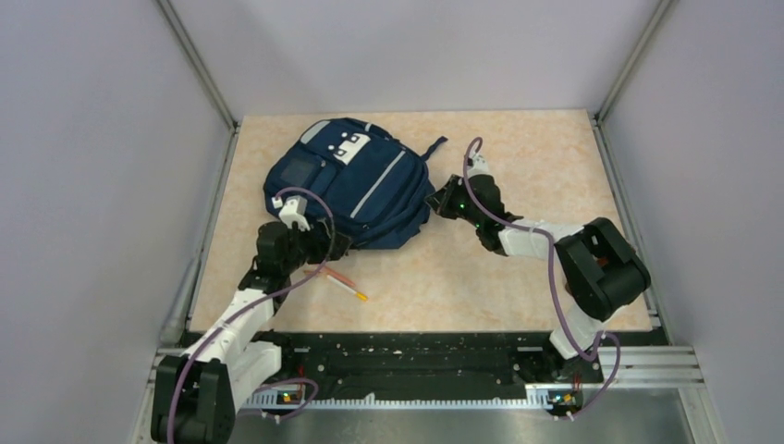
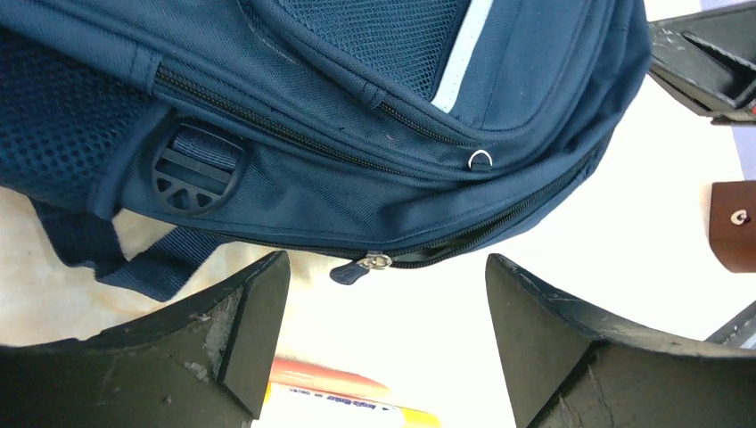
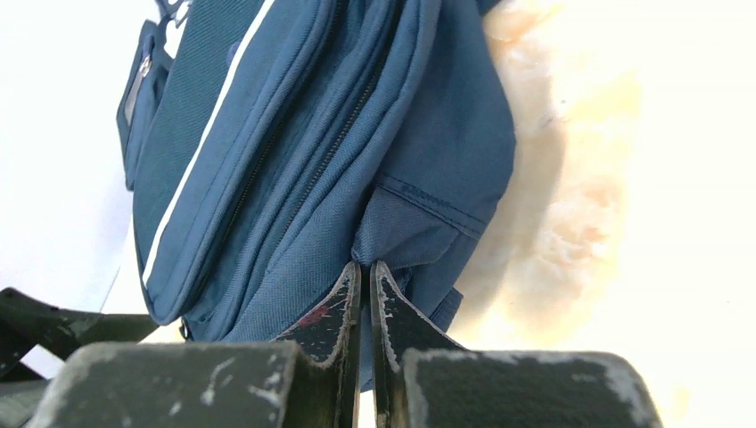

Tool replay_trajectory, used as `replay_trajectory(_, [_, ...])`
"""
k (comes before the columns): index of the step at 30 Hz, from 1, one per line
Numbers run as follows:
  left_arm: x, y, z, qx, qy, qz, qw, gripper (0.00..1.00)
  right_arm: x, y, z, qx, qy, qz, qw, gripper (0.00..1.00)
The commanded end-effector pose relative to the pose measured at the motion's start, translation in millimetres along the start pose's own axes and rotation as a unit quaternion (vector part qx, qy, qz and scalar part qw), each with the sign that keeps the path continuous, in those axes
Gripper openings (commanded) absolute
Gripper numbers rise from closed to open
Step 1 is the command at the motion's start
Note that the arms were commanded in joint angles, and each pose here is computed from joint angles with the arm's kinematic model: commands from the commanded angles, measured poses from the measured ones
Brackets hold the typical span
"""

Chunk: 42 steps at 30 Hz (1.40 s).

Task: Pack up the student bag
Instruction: Zip the student bag at the center of the board.

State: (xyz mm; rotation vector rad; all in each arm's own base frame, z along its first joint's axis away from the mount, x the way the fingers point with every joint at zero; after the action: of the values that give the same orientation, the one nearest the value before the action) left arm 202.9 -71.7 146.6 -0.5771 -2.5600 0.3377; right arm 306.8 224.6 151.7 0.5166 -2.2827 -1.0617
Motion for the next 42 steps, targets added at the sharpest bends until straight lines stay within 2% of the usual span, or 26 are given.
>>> replay_trajectory(1, [0,-2,1,-0.035,-0.02,0.032,0.999,0.82,7,42,-46,0.014,-0.072,-0.082,0.994,0.0])
replay_trajectory(6, [-9,-4,15,-0.034,0.017,0.045,0.998,0.71,7,40,-48,0.006,-0.069,-0.089,0.994,0.0])
replay_trajectory(17, [-35,1,24,-0.02,0.045,0.034,0.998,0.7,9,43,-47,-0.002,-0.058,-0.103,0.993,0.0])
replay_trajectory(25, [-43,1,23,-0.027,0.044,0.051,0.997,0.47,9,43,-46,-0.001,-0.053,-0.102,0.993,0.0])
replay_trajectory(33, [-47,2,22,-0.043,0.051,0.048,0.997,0.42,7,43,-45,0.001,-0.047,-0.104,0.993,0.0])
replay_trajectory(37, [-48,0,21,-0.056,0.052,0.051,0.996,0.23,7,41,-44,0.0,-0.043,-0.103,0.994,0.0])
replay_trajectory(40, [-48,-3,23,-0.06,0.052,0.053,0.995,0.02,6,39,-42,0.0,-0.041,-0.099,0.994,0.0])
replay_trajectory(42, [-47,-6,24,-0.064,0.054,0.054,0.995,0.0,6,37,-41,0.0,-0.038,-0.098,0.994,0.0])
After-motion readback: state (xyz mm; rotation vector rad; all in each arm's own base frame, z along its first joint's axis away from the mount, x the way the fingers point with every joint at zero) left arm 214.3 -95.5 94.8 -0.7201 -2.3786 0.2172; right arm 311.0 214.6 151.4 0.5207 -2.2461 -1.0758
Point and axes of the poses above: each gripper's point midway between its finger pads, its own x axis back along the fingers, its own y axis along the line the jaws close on, z = x × y, the point moved 10 cm from there along x, back along the fingers, and after that the axes turned 14 degrees about -x, right-handed, at the moved point
